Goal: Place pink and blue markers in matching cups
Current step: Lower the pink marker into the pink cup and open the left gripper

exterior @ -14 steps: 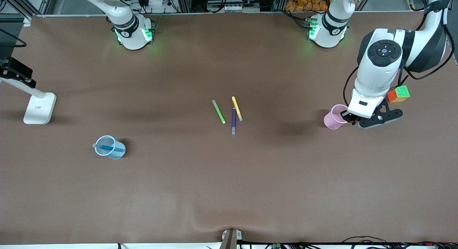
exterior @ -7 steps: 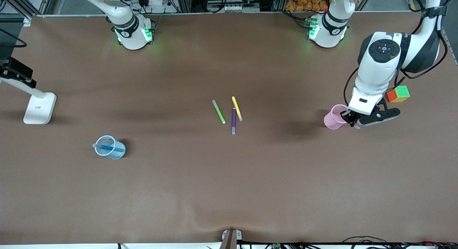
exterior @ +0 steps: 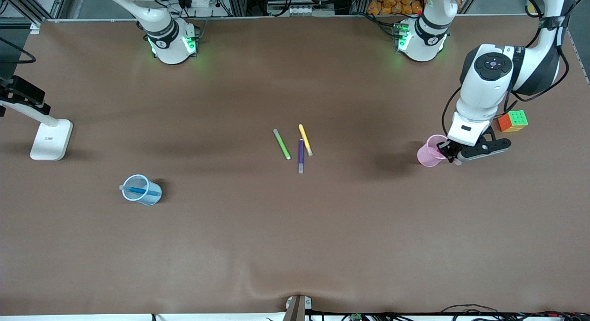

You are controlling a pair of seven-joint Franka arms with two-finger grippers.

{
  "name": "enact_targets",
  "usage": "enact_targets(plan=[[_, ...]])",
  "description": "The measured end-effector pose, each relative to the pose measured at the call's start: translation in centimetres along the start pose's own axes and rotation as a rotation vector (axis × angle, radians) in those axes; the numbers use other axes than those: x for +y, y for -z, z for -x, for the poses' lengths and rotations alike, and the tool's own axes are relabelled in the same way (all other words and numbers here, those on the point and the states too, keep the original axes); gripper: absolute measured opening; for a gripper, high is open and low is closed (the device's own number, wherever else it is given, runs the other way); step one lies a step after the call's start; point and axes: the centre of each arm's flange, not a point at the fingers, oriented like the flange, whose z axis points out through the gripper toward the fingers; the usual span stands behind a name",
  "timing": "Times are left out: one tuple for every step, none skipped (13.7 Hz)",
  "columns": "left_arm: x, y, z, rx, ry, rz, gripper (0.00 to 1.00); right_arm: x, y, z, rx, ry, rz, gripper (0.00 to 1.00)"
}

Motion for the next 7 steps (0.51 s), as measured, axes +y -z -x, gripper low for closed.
enact_targets(plan=[[0.0, -0.3, 0.4, -0.001, -0.003, 0.004, 0.18, 0.0, -0.1, 0.0, -0.001, -0.001, -0.001, 1.0], [0.1, -0.5, 0.7, -0.002, -0.005, 0.008, 0.18, 0.0, -0.1, 0.0, -0.002, -0.001, -0.001, 1.0], [0.1, -0.7, 0.9, -0.005, -0.007, 0.009, 0.18, -0.1, -0.1, 0.0, -0.002, 0.0, -0.002, 1.0], [0.1, -0.9, 1.2, -0.007, -0.008, 0.01, 0.18, -0.2, -0.1, 0.0, -0.002, 0.001, -0.002, 1.0], [0.1, -1.0, 1.4, -0.008, -0.009, 0.012, 0.18, -0.3, -0.1, 0.0, -0.002, 0.001, -0.002, 1.0], [0.1, -1.2, 1.6, -0.009, -0.011, 0.014, 0.18, -0.3, -0.1, 0.0, -0.002, 0.001, -0.002, 1.0], [0.1, -1.3, 1.8, -0.009, -0.012, 0.017, 0.18, -0.3, -0.1, 0.0, -0.002, 0.001, -0.002, 1.0]])
